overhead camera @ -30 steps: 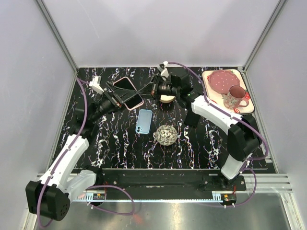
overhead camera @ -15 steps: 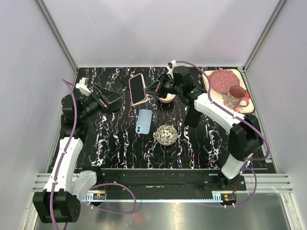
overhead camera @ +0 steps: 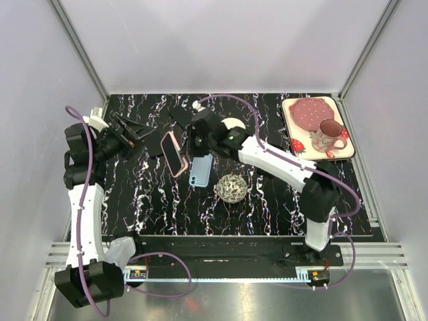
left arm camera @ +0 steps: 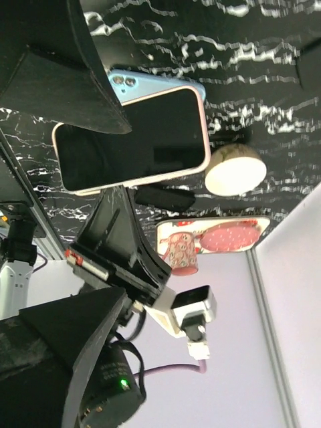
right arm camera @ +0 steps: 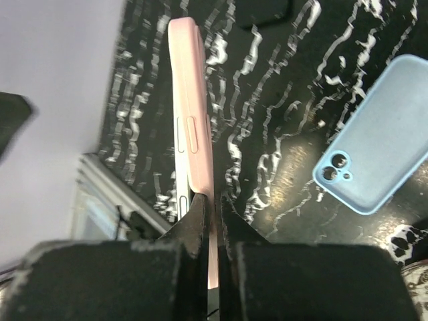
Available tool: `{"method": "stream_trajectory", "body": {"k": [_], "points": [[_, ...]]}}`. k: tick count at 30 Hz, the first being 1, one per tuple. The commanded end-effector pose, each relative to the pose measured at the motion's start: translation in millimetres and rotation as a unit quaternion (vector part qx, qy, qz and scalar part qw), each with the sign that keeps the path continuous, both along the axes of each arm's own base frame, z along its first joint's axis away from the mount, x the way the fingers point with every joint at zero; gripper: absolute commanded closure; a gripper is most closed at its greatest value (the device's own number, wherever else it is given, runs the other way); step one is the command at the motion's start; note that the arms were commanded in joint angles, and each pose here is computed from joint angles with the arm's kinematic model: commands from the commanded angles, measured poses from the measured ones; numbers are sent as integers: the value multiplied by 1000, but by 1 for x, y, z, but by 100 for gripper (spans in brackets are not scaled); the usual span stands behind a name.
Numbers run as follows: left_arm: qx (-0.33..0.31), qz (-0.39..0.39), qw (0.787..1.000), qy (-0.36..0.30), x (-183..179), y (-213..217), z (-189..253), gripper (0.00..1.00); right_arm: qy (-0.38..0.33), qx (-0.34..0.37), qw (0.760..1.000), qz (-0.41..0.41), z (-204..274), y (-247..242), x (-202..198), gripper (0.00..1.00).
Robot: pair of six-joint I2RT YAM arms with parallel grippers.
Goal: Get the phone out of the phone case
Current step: Remove the phone case from the phone.
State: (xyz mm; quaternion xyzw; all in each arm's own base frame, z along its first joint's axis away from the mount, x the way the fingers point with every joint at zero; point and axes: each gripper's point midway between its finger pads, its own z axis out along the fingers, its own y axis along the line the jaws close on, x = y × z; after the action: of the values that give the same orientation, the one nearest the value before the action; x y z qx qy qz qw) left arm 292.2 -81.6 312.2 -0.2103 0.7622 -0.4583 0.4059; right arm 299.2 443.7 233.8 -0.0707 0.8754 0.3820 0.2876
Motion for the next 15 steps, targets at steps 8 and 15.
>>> {"method": "stream_trajectory", "body": {"k": [8, 15], "points": [[-12, 50, 992, 118, -10, 30, -81, 1, -70, -193, 978, -35, -86, 24, 4, 100], [-21, 51, 981, 186, -17, 31, -137, 1, -103, -259, 960, -11, -112, 40, -13, 100]]}}
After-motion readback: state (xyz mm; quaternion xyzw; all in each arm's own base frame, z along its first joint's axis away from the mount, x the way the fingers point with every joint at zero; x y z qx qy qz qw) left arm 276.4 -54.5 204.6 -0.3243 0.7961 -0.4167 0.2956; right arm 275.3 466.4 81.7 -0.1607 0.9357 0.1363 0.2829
